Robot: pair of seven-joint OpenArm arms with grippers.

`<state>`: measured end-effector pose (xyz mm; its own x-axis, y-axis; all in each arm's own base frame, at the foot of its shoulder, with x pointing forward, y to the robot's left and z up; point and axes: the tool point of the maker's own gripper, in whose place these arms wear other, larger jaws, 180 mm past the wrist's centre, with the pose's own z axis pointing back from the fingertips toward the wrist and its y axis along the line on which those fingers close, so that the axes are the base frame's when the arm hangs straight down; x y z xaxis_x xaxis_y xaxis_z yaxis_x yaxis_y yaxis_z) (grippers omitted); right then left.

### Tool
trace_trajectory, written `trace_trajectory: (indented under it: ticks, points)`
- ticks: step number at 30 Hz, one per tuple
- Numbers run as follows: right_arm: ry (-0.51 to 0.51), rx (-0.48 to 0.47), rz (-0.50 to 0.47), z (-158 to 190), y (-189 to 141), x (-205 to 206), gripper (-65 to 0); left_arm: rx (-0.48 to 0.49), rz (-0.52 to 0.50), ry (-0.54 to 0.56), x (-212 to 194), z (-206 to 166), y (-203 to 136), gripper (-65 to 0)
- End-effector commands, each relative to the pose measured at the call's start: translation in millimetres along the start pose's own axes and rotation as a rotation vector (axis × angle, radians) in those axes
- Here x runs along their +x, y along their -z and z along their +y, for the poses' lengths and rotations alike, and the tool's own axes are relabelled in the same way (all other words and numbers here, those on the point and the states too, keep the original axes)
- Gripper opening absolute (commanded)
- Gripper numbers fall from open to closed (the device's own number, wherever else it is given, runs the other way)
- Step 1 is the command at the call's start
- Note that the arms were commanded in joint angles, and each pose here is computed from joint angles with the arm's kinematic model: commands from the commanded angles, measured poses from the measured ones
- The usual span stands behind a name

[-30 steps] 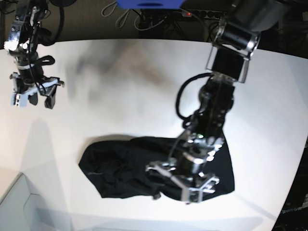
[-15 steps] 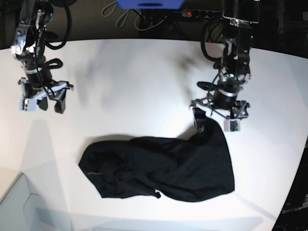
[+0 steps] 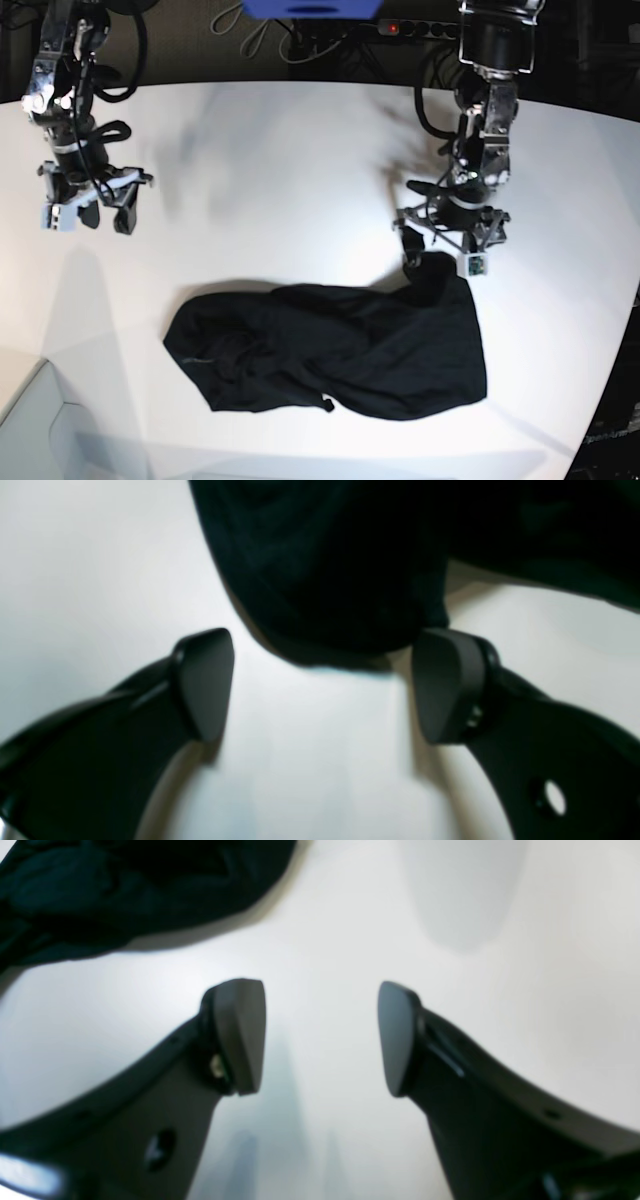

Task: Layout the t-shirt on the table in an organized manner, then fold the t-shirt properly
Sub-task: 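Grasp the shirt edges, right gripper at the hem, left at the shoulder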

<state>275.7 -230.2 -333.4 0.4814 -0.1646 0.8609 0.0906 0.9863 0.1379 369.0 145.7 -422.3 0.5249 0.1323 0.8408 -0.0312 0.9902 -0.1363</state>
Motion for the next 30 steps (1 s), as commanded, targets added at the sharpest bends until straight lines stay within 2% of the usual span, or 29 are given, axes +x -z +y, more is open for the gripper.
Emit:
trace_trajectory:
  ticks: [1,5,7,12,15,17,24,30]
  points:
    - [-0.006,0.005,-0.044,0,-1,13,-28.7,-0.008,-0.034,-0.015,18,-6,7,-11.0]
    - [-0.006,0.005,-0.046,0,-2,13,-28.7,-0.006,0.010,-0.028,2,-11,15,-12.1]
    - [-0.006,0.005,-0.046,0,-2,13,-28.7,-0.001,0.025,-0.031,2,-9,23,-19.1]
    - [-0.006,0.007,-0.047,1,-1,14,-28.7,0.025,0.053,-0.044,-5,2,29,-65.0]
    - [-0.018,0.052,-0.042,17,4,13,-28.7,0.049,0.019,-0.005,8,23,21,-61.7]
    - [-0.029,0.095,-0.055,34,9,19,-28.7,0.058,0.002,0.020,12,32,13,-65.0]
    - [-0.088,0.284,-0.061,107,40,33,-28.5,0.065,-0.072,0.133,33,55,-25,-65.0]
    - [-0.095,0.389,-0.034,159,74,35,-28.4,0.070,-0.045,0.195,18,68,-48,-65.0]
